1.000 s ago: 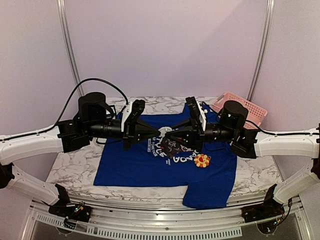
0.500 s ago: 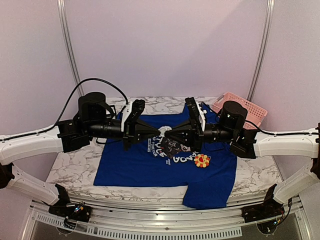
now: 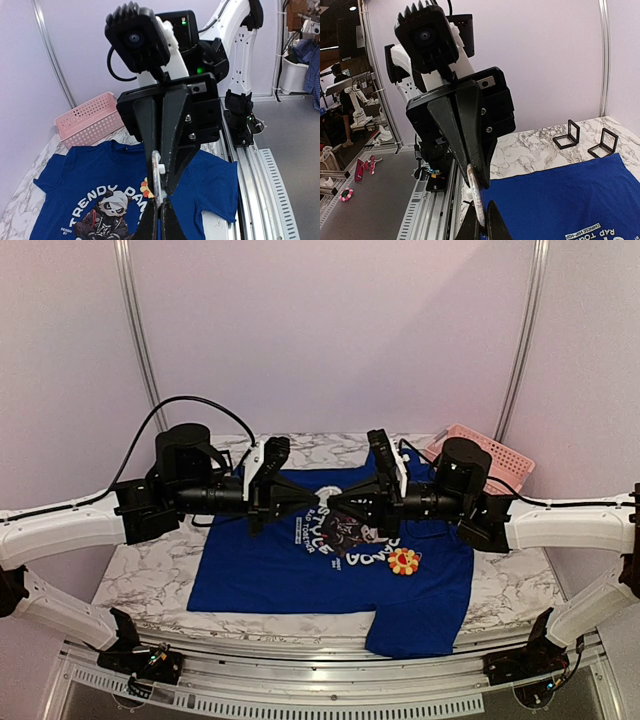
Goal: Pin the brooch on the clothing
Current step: Open the brooch.
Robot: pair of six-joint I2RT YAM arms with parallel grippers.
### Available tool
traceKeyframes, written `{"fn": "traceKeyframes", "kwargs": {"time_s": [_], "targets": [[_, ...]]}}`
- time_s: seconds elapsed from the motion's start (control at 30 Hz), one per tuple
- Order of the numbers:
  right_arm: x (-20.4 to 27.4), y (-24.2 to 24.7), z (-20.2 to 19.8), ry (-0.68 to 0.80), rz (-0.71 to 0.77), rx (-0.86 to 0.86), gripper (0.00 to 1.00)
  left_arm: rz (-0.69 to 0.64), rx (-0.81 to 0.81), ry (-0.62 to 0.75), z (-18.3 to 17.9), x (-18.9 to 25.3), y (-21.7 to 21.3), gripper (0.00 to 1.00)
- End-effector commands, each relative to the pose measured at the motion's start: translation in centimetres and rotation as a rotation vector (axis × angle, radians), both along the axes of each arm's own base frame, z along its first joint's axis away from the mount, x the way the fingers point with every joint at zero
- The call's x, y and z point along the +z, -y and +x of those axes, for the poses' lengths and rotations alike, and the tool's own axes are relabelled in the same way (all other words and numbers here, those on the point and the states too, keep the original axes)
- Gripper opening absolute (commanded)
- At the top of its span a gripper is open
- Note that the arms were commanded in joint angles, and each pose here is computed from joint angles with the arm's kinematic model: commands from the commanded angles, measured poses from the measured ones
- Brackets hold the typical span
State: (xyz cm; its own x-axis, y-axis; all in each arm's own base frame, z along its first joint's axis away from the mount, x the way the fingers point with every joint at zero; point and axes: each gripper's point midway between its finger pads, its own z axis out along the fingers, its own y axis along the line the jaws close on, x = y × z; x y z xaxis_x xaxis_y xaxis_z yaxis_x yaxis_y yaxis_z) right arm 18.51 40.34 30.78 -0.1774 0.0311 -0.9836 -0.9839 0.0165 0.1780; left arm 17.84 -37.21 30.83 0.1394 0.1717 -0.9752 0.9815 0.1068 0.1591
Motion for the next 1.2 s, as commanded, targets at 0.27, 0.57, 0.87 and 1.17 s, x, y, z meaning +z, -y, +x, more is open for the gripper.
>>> {"fn": "traceKeyframes", "kwargs": {"time_s": [0.27, 0.57, 0.87, 1.17], "targets": [[0.4, -2.0, 2.1, 0.005, -0.023, -0.112, 0.01, -0.019, -0.141, 0.044, -3.5, -0.1, 1.8, 0.0], [0.3, -1.5, 0.7, 0.063, -0.04, -0.1, 0.15, -0.02, -0.109, 0.021, -3.2, -0.2, 1.5, 0.0], [-0.5, 0.6, -2.8, 0.113, -0.086, 0.019, 0.51, -0.028, -0.087, 0.029, -2.4, 0.2, 0.9, 0.0], [-1.9, 3.8, -5.5, 0.091, -0.232, 0.079, 0.57, -0.008, -0.093, 0.059, -1.9, 0.4, 0.7, 0.0]]}}
